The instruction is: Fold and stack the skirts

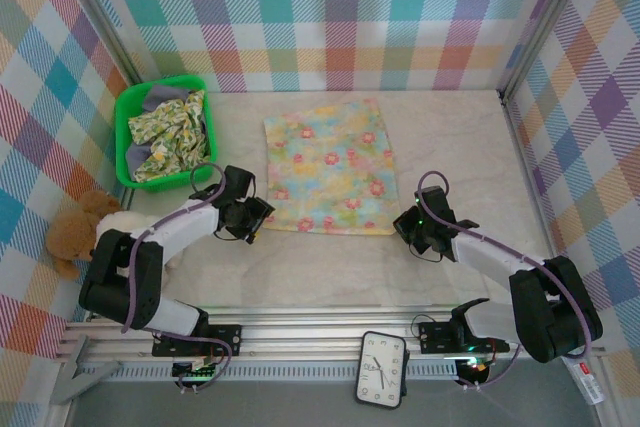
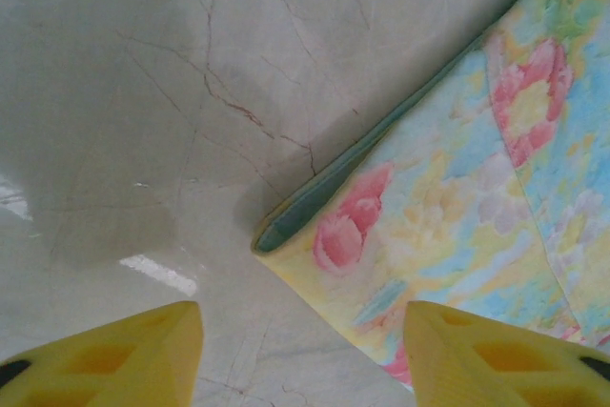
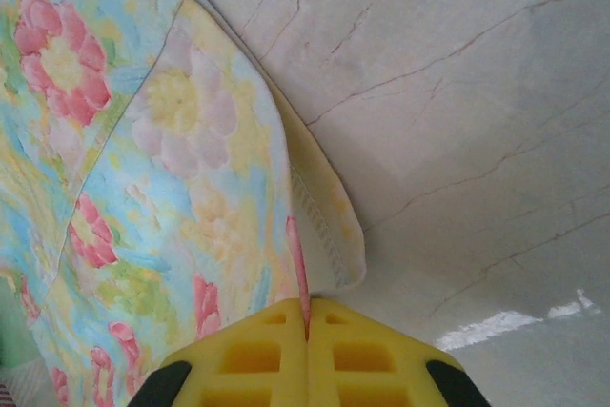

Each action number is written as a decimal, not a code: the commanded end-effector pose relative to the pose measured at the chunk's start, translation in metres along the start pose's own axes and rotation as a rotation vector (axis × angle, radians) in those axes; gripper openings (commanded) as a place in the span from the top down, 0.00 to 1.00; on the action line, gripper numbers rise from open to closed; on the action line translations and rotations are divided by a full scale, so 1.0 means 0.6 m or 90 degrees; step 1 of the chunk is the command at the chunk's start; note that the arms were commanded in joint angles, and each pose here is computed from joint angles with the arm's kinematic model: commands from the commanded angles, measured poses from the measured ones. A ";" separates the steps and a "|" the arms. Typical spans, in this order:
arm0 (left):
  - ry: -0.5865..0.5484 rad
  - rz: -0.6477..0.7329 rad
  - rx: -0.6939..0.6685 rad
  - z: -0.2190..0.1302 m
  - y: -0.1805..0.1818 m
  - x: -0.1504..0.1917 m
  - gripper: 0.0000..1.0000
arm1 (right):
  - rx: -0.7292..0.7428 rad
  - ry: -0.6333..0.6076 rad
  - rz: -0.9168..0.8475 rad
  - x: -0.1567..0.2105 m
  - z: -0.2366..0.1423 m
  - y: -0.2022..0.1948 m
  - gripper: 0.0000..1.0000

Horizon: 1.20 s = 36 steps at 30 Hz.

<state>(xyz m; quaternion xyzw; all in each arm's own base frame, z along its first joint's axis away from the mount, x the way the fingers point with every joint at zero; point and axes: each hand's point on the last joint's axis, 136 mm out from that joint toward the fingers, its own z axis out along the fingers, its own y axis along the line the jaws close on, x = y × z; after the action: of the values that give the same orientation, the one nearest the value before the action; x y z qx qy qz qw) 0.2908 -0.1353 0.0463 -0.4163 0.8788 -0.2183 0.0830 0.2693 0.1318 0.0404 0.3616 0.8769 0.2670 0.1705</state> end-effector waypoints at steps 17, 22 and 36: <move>0.002 0.057 -0.014 0.035 -0.025 0.002 0.54 | -0.018 0.020 0.000 0.010 0.009 0.007 1.00; -0.015 0.089 -0.011 0.024 -0.044 -0.005 0.59 | -0.017 0.018 -0.001 0.010 0.007 0.006 1.00; -0.008 0.064 -0.072 0.034 0.005 0.008 0.67 | -0.014 0.014 0.001 0.008 0.005 0.004 1.00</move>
<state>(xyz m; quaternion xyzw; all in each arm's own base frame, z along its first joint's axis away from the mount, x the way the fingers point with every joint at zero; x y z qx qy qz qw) 0.3085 -0.1481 0.0369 -0.3698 0.9051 -0.1877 0.0940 0.2735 0.1375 0.0411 0.3562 0.8748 0.2810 0.1699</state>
